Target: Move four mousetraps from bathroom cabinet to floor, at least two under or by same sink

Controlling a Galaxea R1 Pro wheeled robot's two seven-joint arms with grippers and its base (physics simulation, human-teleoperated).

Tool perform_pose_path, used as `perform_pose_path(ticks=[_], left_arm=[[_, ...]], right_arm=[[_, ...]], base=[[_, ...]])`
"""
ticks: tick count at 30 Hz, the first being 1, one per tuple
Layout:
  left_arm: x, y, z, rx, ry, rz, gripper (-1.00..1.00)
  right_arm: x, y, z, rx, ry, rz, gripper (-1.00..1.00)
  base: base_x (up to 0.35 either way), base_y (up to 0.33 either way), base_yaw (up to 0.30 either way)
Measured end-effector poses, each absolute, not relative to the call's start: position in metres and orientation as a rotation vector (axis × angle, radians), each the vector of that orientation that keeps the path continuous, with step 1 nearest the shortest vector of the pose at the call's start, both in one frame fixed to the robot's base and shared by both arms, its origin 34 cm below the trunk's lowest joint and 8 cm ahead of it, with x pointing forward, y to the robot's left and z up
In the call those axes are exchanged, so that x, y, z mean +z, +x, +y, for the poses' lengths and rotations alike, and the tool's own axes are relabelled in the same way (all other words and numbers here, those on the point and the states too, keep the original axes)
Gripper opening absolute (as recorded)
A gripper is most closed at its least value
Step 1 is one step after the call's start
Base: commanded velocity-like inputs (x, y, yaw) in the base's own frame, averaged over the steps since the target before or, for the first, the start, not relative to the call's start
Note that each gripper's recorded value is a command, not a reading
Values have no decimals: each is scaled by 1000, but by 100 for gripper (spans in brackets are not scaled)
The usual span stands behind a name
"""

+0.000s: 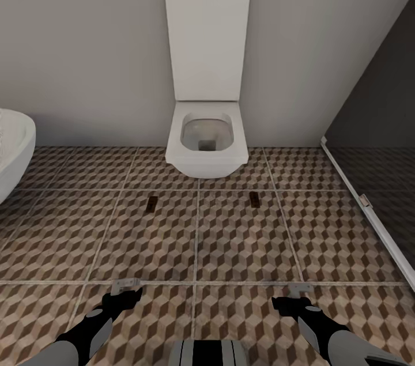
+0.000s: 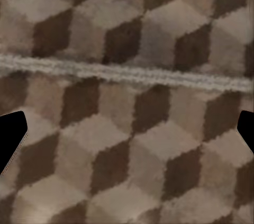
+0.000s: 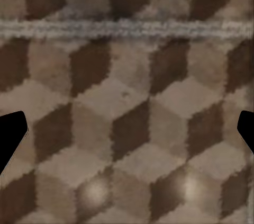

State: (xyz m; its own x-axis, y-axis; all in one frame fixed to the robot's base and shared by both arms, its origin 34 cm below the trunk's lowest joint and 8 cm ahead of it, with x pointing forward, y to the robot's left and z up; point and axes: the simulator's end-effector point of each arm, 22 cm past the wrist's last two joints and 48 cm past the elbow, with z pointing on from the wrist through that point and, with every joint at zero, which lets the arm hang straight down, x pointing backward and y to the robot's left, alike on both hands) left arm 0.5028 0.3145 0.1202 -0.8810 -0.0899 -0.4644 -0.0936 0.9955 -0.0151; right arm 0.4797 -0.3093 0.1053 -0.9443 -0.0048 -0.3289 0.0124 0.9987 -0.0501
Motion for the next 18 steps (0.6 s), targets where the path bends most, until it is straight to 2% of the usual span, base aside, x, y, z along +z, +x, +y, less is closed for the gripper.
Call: perform_pose_path(ticks=[18], left_arm=[[153,528,315,10,-127,2585,100]], right_arm=[[137,507,-311,-76,8,2734,100]], base=[[0,0,0]])
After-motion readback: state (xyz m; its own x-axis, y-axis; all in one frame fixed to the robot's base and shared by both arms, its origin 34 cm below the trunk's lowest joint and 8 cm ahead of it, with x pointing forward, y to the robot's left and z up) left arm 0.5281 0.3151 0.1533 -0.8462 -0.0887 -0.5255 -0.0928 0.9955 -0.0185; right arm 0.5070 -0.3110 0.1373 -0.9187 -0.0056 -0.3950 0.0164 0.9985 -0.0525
